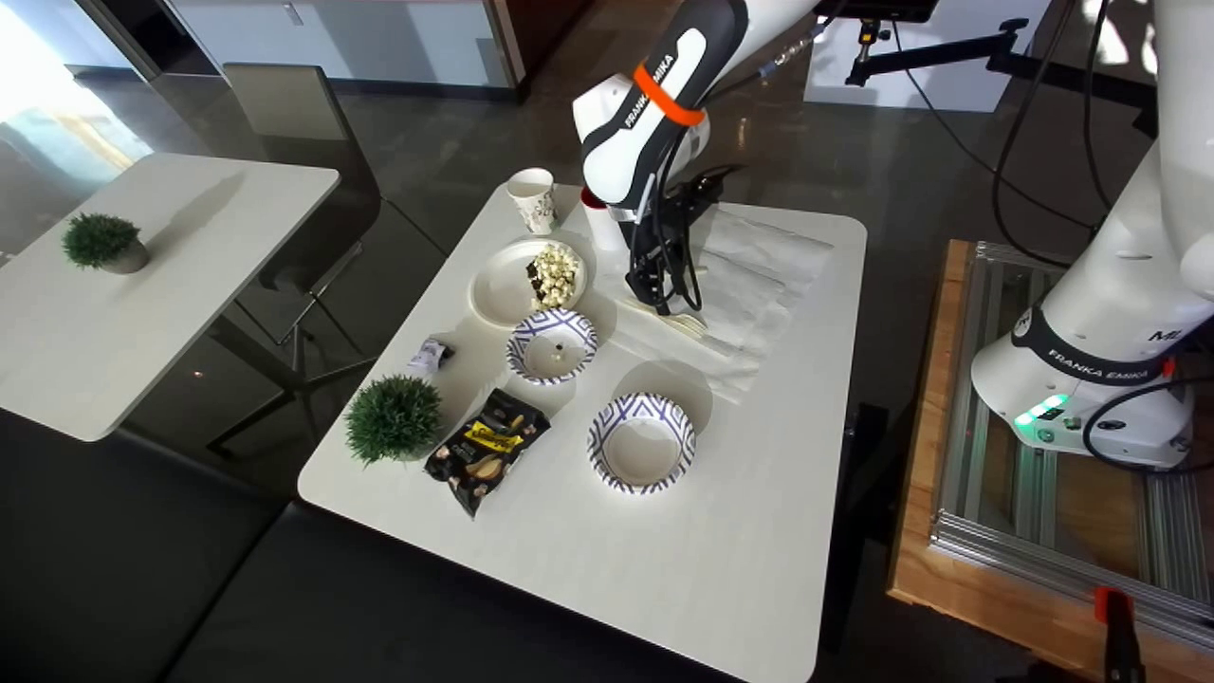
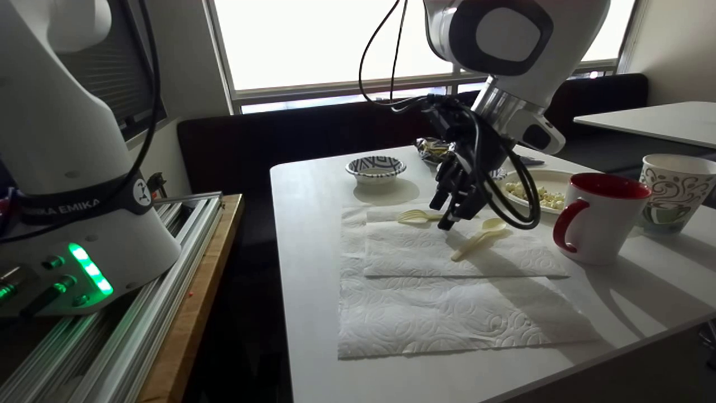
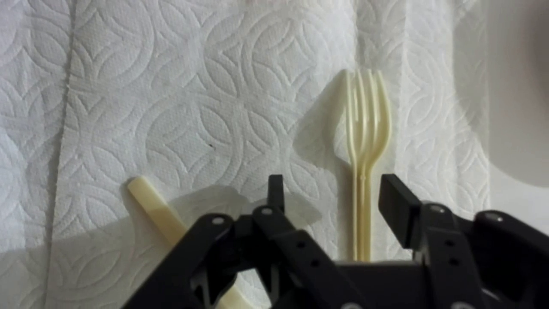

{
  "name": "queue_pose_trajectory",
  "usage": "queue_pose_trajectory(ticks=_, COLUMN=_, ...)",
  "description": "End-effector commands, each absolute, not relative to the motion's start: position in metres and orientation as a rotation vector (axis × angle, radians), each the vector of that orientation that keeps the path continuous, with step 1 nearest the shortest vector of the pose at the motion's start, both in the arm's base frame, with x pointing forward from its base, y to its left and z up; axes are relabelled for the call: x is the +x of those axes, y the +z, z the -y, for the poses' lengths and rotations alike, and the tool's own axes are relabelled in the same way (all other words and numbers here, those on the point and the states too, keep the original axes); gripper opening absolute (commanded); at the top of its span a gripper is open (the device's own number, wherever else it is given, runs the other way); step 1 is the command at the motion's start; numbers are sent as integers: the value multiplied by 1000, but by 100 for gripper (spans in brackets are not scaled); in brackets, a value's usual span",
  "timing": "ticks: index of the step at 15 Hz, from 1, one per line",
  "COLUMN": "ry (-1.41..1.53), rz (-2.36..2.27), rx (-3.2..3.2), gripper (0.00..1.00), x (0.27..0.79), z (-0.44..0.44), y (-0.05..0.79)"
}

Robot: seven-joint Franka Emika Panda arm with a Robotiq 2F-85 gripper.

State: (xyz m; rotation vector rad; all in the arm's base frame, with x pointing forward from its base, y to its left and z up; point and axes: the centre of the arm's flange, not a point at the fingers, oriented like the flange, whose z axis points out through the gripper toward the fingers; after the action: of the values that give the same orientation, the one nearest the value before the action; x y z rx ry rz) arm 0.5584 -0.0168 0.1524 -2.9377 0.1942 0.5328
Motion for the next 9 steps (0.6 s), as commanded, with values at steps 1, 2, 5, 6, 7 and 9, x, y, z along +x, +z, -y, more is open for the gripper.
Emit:
queue_pose_trajectory(ticks=1, ry=545, rz=-211, rx=-2945, gripper=62, x=552, z=8, y=167)
queue_pose_trajectory(ticks=2, ry=546, rz=-210, rx=-2946, gripper=63, x=552, z=6, y=168)
queue_pose_trajectory(ticks=5, ry=551, rz=-215, rx=-2953, gripper=58, x=554, z=1, y=167)
queue_pose_trajectory(ticks=6, ry=553, rz=-218, rx=-2956, gripper=58, x=555, z=0, y=165)
queue_pose_trajectory(ticks=7, ry=558, rz=-223, rx=-2955, gripper=54, x=555, z=-2, y=165)
queue_pose_trajectory(ticks=9, ry=558, rz=-231, rx=-2959, gripper=56, x=556, z=-4, y=163)
